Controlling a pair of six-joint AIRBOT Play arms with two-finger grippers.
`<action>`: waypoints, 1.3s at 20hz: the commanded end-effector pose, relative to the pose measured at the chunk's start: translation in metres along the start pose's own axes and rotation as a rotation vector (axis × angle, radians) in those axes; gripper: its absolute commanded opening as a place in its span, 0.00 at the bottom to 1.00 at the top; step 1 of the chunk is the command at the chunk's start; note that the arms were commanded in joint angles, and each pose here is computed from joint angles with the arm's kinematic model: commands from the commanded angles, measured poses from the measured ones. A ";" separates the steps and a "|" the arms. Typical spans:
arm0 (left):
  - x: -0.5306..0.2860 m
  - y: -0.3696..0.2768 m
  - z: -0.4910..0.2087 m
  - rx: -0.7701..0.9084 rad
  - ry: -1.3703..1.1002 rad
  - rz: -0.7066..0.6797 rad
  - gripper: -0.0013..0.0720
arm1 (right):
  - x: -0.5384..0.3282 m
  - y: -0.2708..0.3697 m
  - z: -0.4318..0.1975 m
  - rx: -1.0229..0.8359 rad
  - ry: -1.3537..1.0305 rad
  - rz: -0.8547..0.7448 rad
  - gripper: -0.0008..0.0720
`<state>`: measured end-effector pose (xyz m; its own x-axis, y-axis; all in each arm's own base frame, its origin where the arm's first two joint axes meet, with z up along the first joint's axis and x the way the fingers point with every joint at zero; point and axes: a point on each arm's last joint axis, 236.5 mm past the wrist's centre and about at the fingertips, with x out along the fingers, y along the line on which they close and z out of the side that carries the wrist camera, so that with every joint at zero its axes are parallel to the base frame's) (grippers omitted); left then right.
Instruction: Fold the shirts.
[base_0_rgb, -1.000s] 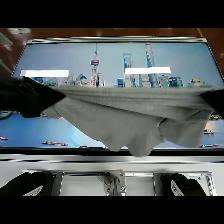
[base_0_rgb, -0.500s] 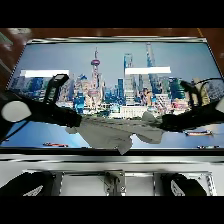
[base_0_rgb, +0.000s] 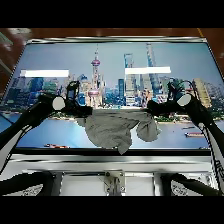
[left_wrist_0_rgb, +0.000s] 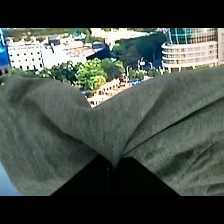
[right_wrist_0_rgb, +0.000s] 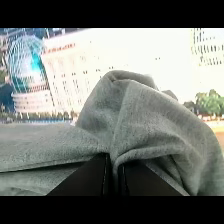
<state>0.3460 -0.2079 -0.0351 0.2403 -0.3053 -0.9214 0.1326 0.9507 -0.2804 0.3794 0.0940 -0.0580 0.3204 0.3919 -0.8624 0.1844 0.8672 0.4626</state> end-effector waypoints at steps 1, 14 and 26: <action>0.043 -0.003 -0.006 -0.108 0.061 -0.051 0.08 | 0.023 -0.006 0.017 0.049 -0.055 0.018 0.61; -0.067 0.050 -0.076 -0.171 0.247 -0.109 0.97 | -0.118 -0.095 -0.029 -0.073 0.183 -0.147 0.82; 0.047 -0.040 -0.157 -0.311 0.311 -0.343 0.97 | -0.087 -0.078 -0.045 -0.007 0.168 0.023 0.82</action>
<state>0.2033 -0.2346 -0.0950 -0.0687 -0.5867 -0.8069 -0.1330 0.8070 -0.5754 0.2922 0.0064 -0.0277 0.1465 0.4561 -0.8778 0.1675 0.8631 0.4764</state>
